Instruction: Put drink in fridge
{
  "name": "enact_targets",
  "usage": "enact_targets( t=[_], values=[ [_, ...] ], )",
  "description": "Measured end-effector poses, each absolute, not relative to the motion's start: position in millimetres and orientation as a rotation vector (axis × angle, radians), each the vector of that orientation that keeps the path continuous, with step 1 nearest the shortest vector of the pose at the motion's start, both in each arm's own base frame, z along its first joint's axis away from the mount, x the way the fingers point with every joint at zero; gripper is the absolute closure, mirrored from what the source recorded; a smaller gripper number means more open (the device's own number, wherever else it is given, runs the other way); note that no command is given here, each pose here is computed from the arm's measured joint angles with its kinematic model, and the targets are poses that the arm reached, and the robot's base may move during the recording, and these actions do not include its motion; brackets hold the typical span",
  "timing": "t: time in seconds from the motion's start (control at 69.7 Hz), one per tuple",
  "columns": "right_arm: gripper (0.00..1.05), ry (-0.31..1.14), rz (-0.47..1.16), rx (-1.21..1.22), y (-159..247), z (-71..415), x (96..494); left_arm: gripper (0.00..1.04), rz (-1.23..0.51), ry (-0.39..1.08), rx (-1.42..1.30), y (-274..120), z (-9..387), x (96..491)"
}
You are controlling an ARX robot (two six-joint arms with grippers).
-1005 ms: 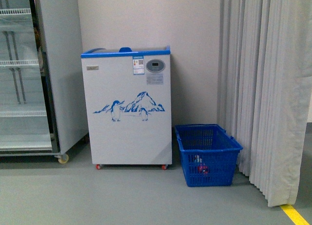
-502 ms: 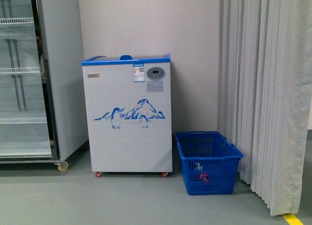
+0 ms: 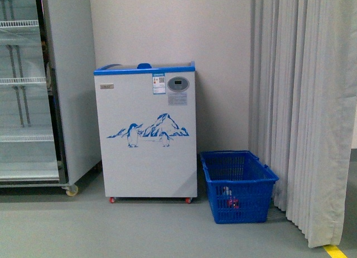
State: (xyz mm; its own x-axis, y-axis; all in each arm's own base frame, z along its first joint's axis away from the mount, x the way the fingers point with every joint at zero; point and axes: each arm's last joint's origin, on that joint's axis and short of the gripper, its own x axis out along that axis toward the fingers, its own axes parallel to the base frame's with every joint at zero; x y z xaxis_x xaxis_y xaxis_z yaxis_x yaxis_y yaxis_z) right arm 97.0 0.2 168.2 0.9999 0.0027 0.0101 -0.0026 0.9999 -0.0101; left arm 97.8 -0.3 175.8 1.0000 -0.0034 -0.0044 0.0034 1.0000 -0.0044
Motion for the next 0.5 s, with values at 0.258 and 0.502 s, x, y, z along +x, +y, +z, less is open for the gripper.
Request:
enact_targets(
  t=[0.258, 0.502],
  values=[
    [0.07, -0.010, 0.003, -0.010, 0.2, 168.2, 97.0, 0.08, -0.003, 0.004, -0.004, -0.3, 175.8, 97.8],
    [0.07, -0.010, 0.002, -0.010, 0.2, 168.2, 97.0, 0.08, -0.003, 0.004, -0.004, -0.3, 175.8, 97.8]
  ],
)
